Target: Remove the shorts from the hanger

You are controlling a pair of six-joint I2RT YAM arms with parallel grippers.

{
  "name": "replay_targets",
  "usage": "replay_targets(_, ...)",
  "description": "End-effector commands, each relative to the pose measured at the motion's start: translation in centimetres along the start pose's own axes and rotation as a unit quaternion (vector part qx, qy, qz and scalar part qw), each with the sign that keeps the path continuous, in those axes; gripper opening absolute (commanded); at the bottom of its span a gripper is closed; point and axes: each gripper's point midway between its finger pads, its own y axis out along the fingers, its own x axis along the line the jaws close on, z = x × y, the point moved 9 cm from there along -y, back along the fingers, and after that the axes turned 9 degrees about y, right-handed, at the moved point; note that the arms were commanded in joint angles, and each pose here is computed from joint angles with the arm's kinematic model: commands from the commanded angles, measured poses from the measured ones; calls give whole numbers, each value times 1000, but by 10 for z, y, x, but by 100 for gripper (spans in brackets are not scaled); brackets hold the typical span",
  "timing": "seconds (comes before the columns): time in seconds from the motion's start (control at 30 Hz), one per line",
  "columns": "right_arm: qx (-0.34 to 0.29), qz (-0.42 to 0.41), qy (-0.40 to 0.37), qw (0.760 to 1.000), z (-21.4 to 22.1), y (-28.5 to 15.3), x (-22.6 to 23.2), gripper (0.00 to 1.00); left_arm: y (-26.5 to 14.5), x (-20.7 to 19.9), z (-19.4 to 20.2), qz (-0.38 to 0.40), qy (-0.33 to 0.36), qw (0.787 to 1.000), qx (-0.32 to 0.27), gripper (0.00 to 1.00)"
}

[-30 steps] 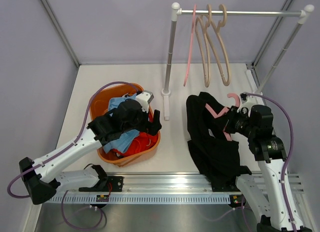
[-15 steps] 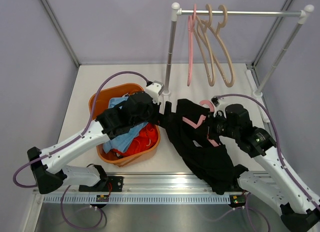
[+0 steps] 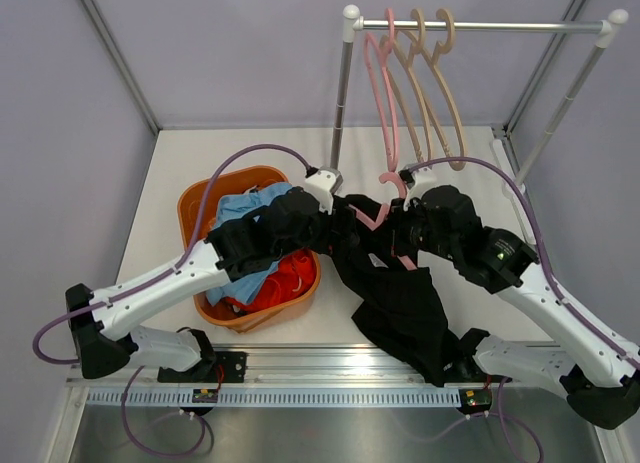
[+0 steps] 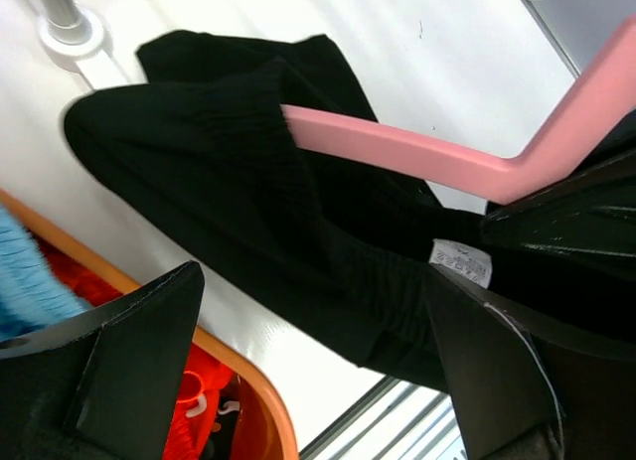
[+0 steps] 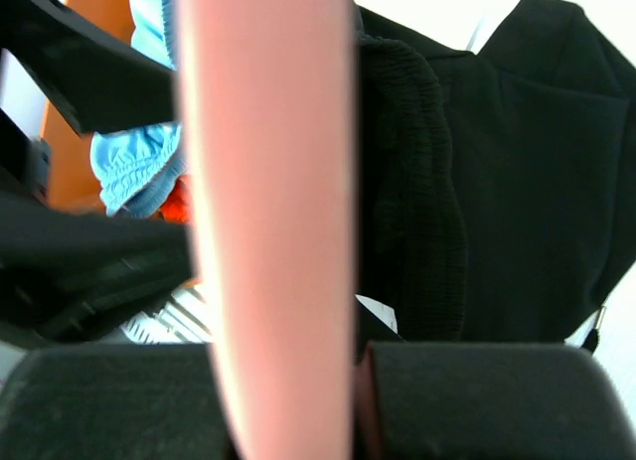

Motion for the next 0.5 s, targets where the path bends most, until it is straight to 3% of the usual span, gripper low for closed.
replay_targets(0.0, -55, -16, -2, 998, -21, -7, 20, 0, 7, -9, -17, 2, -18, 999, -43, 95)
replay_targets(0.3, -54, -20, -8, 998, -19, -14, 29, 0, 19, 1, -13, -67, -25, 996, -50, 85)
replay_targets(0.33, -56, -20, -9, 998, -18, -14, 30, 0, 19, 2, -14, -74, -26, 996, -53, 82)
replay_targets(0.43, -55, -27, -11, 998, -15, -17, 33, 0, 17, 5, -19, -94, -26, 993, -65, 59)
replay_targets(0.47, -54, -30, -12, 998, -15, -19, 34, 0, 17, 6, -22, -99, -25, 992, -69, 47)
